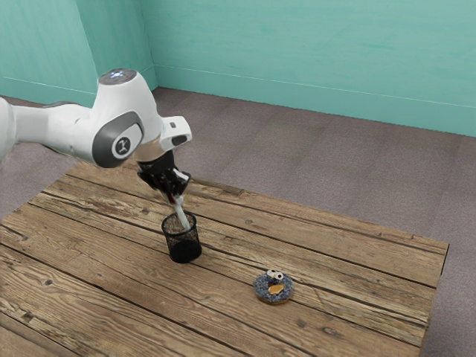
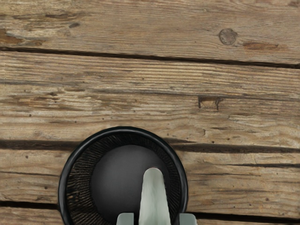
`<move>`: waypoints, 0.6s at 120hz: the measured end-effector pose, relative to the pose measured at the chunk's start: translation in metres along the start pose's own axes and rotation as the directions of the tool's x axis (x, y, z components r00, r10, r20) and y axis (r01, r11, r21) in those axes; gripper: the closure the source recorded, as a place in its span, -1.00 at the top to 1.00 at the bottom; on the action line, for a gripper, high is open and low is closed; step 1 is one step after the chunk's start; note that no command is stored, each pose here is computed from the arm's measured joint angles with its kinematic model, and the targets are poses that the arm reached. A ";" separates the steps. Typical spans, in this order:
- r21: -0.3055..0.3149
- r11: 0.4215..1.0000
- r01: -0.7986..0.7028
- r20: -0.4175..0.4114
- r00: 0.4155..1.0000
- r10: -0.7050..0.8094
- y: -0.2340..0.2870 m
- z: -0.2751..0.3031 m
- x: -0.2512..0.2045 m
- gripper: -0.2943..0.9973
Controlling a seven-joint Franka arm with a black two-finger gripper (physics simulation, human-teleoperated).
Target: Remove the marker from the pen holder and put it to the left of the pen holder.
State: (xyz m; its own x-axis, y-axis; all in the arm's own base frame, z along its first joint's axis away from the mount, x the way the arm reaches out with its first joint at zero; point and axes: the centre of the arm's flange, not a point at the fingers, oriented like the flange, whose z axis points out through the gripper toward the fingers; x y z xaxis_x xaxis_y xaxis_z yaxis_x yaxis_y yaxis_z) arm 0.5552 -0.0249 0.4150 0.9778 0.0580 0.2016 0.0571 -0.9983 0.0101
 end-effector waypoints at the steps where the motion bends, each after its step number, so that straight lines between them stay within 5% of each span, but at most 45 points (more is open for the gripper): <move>1: 0.004 1.000 -0.003 0.000 1.000 0.003 0.000 -0.004 0.003 -0.62; 15: 0.072 0.997 -0.037 0.059 0.998 0.033 0.000 -0.058 0.031 -0.64; 29: 0.169 0.986 -0.008 0.293 0.955 -0.043 -0.041 -0.028 0.040 -0.65; 45: 0.284 0.954 0.100 0.533 0.810 -0.243 -0.137 0.018 0.030 -0.64; 72: 0.389 0.921 0.006 0.765 0.556 -0.326 -0.150 0.100 0.028 -0.63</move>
State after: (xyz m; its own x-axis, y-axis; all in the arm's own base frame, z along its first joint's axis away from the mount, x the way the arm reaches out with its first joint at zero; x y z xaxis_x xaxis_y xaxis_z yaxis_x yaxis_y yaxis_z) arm 0.5937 0.1268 0.3214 0.6792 0.3592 -0.6400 0.1369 -0.9187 -0.3704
